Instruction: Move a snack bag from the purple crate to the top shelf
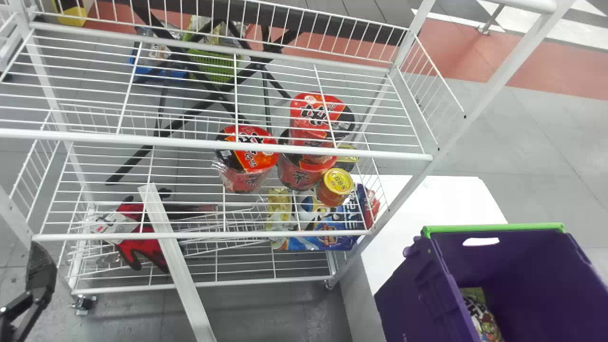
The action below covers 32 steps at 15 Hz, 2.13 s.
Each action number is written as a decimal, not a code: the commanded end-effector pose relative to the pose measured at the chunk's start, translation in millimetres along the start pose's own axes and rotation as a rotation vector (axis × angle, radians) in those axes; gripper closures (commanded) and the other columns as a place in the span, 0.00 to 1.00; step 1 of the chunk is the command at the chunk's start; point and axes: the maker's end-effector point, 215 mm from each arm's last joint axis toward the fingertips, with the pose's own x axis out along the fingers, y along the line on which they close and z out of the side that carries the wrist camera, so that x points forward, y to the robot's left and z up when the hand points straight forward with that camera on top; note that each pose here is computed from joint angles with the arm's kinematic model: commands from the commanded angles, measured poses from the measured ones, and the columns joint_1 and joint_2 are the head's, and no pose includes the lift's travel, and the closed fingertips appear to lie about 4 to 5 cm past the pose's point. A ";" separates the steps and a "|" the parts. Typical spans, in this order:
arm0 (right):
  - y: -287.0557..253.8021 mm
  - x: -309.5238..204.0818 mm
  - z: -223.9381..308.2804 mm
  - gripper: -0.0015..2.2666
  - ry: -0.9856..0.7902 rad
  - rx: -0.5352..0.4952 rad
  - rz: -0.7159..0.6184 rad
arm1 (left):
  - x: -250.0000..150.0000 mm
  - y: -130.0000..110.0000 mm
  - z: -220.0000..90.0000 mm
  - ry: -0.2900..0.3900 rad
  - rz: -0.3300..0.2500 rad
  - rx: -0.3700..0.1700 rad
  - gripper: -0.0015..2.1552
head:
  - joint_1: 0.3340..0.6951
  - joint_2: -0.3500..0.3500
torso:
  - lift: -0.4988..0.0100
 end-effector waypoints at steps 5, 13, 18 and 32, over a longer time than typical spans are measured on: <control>-40.4 41.4 -21.9 0.04 0.143 -0.166 -0.122 | -0.5 0.2 2.5 -0.017 0.010 -0.007 0.07 | 1.00 0.00 | 0.09; -16.2 95.9 -57.0 0.04 0.313 -0.369 -0.097 | -0.7 6.2 9.9 -0.042 0.028 -0.019 0.07 | 1.00 0.00 | 0.09; -10.8 118.3 -83.3 0.04 0.365 -0.431 -0.077 | 3.3 7.8 8.4 -0.039 0.032 -0.018 0.07 | 1.00 0.00 | 0.09; -3.0 147.8 -113.7 0.18 0.438 -0.601 -0.096 | 12.7 7.8 2.5 -0.033 0.032 -0.019 0.07 | 1.00 0.00 | 0.09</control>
